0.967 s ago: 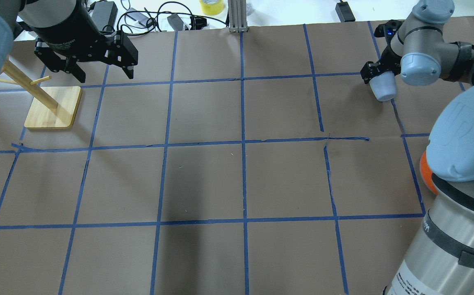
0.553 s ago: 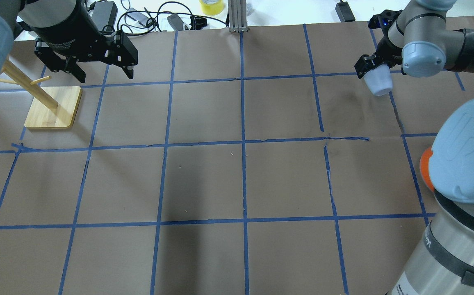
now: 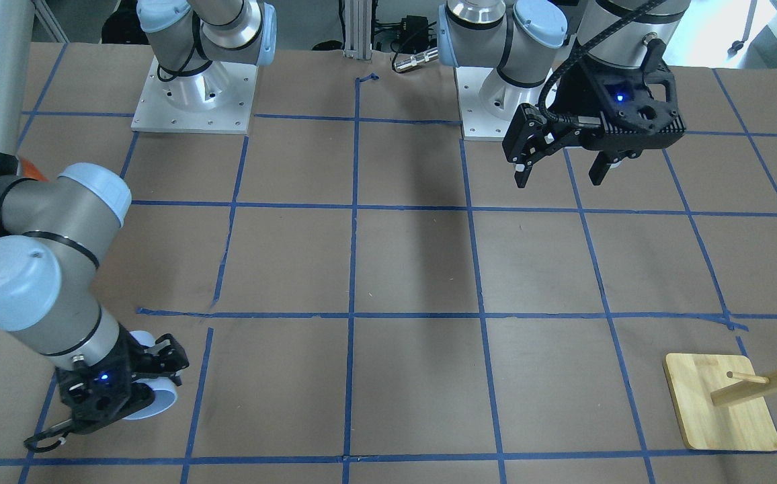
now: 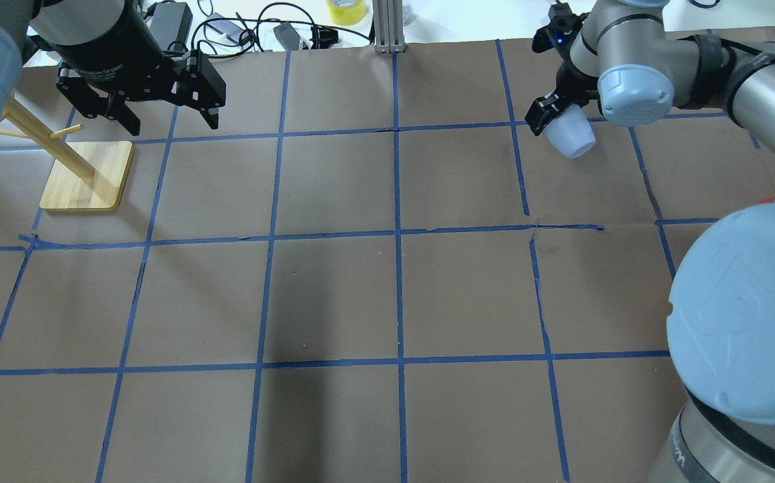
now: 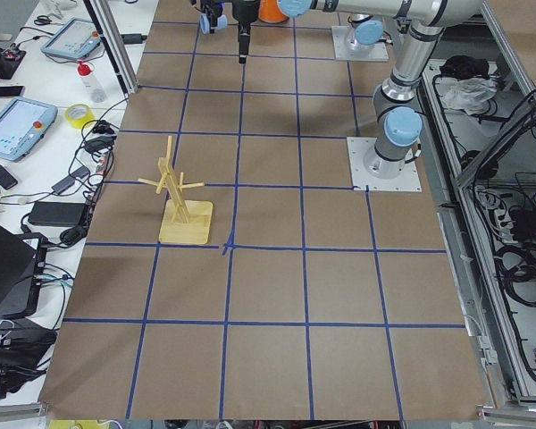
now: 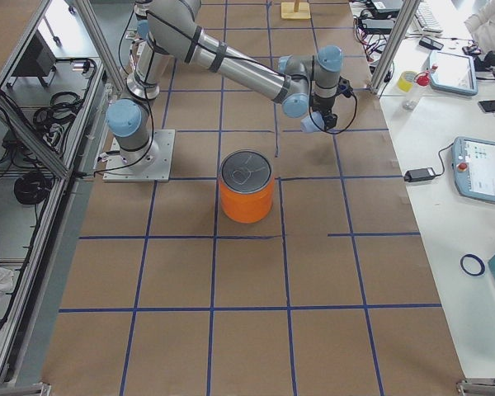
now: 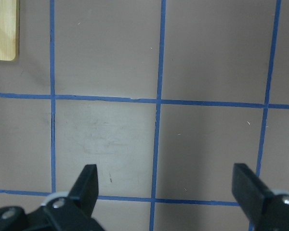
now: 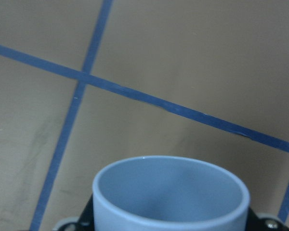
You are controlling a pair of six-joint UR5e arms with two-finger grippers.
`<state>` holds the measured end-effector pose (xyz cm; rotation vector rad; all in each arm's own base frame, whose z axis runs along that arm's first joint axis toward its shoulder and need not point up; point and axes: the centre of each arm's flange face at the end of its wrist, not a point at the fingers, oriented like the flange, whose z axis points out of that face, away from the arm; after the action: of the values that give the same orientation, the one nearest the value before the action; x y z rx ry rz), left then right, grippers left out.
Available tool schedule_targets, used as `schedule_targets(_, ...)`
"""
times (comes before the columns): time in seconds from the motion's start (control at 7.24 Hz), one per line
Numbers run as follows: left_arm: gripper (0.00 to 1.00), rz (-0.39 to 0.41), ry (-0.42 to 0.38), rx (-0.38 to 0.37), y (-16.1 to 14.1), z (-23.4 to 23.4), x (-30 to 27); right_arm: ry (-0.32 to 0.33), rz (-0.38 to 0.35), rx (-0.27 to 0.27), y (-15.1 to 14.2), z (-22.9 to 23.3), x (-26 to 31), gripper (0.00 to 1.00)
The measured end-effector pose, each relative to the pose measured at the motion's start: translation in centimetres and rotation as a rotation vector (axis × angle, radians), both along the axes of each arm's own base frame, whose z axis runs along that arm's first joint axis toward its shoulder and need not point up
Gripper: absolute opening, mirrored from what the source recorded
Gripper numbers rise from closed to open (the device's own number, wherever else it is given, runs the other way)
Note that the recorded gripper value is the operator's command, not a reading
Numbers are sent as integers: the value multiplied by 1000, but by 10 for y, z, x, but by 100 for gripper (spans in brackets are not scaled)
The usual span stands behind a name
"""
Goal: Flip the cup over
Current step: 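Carry the cup with the right gripper toward the table centre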
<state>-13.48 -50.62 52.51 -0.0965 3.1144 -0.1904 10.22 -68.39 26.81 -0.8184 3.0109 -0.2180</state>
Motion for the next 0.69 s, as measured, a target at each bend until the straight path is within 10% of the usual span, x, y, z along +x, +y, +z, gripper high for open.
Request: schedule_targets(0.69,100,3,1,-1,-1,0,1,54,510,-19,81,3,197,12)
